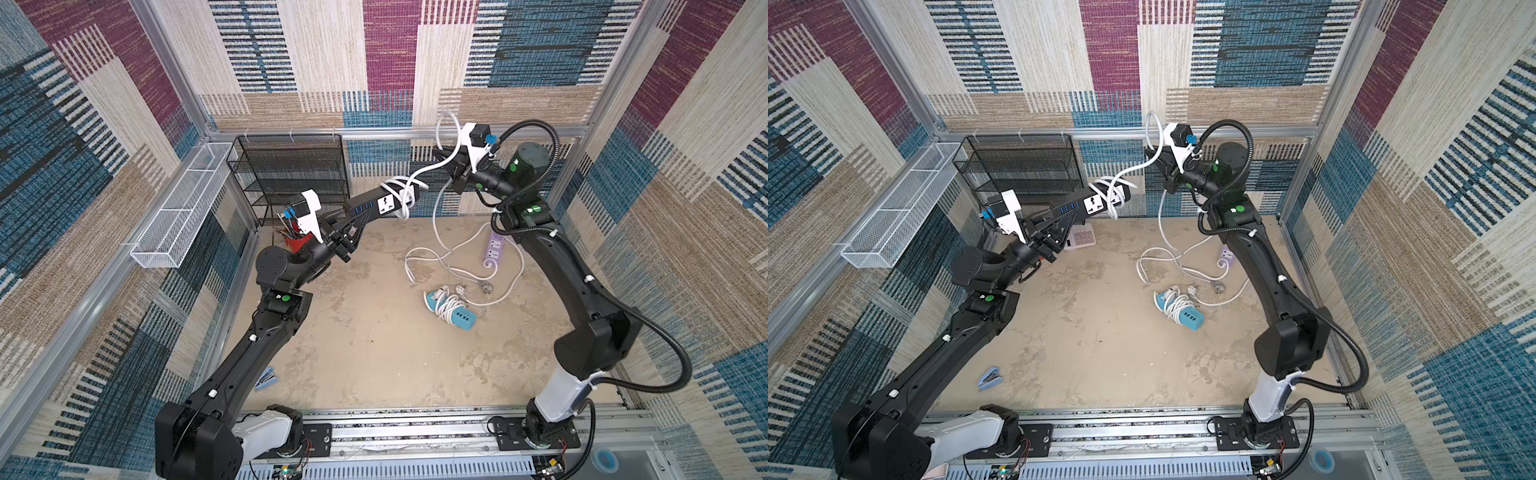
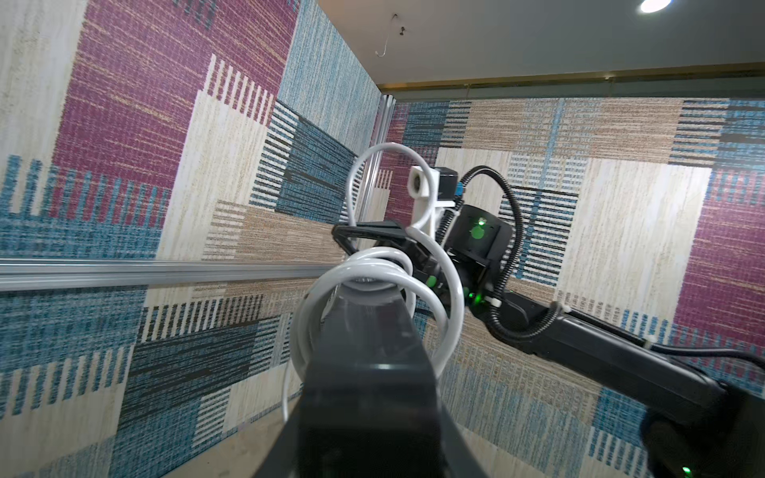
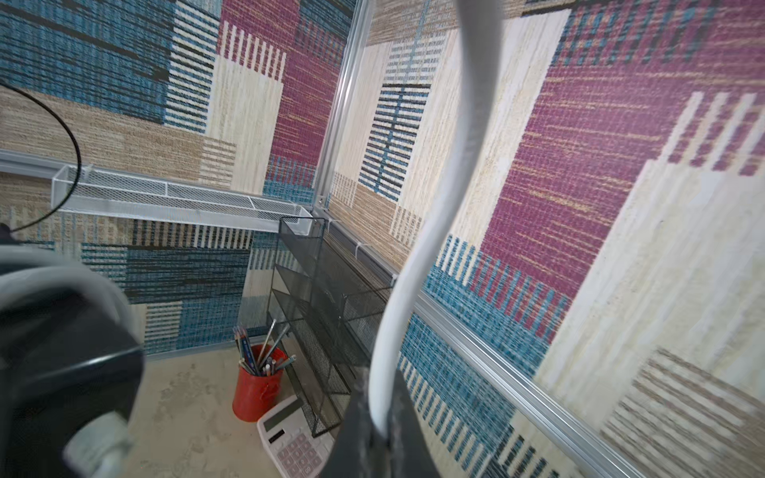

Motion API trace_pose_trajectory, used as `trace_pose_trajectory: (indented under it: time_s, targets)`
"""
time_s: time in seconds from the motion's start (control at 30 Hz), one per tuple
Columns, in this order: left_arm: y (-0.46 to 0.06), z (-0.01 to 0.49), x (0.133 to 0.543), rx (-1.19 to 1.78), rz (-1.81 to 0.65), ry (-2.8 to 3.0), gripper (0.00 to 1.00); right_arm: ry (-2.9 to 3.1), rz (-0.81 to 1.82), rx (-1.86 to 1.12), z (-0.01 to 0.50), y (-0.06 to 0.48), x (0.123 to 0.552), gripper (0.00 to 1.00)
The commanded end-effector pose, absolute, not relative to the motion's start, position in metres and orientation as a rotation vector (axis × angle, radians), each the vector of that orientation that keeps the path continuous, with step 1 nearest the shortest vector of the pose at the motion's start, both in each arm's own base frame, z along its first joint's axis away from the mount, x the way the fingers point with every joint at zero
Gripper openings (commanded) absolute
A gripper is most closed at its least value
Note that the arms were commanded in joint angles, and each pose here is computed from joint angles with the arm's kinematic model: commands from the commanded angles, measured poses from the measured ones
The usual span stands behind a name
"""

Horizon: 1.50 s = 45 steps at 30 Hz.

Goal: Unwrap the cord wrapped around the power strip
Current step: Unwrap the power cord from the power strip.

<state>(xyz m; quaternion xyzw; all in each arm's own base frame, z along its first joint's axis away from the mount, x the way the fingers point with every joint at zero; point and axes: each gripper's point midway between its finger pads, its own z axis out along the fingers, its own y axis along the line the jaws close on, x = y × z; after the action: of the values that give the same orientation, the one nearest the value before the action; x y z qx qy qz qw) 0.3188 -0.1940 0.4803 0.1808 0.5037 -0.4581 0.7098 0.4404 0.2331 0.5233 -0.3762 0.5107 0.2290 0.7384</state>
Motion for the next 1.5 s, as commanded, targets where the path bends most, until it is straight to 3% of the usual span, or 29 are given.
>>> trace_pose_trajectory:
  time_s: [0.0,0.4,0.63,1.03,1.47]
  targets:
    - [-0.179,0.484,0.326,0.361,-0.861,1.103,0.00,1.141,0.361,-0.719,0.530,0.199,0.435,0.00]
    - [-0.135,0.487,0.325,0.241,-0.536,1.088,0.00,1.577,0.219,-0.331,0.414,0.121,0.423,0.00]
    - [-0.115,0.487,0.324,0.184,-0.399,1.077,0.00,1.861,0.083,-0.049,0.317,0.072,0.411,0.00]
    - [-0.125,0.470,0.339,0.198,-0.443,1.114,0.00,2.108,0.018,0.271,0.186,-0.012,0.399,0.00]
    - [-0.146,0.462,0.344,0.254,-0.552,1.134,0.00,2.186,-0.118,0.578,0.118,-0.095,0.394,0.00]
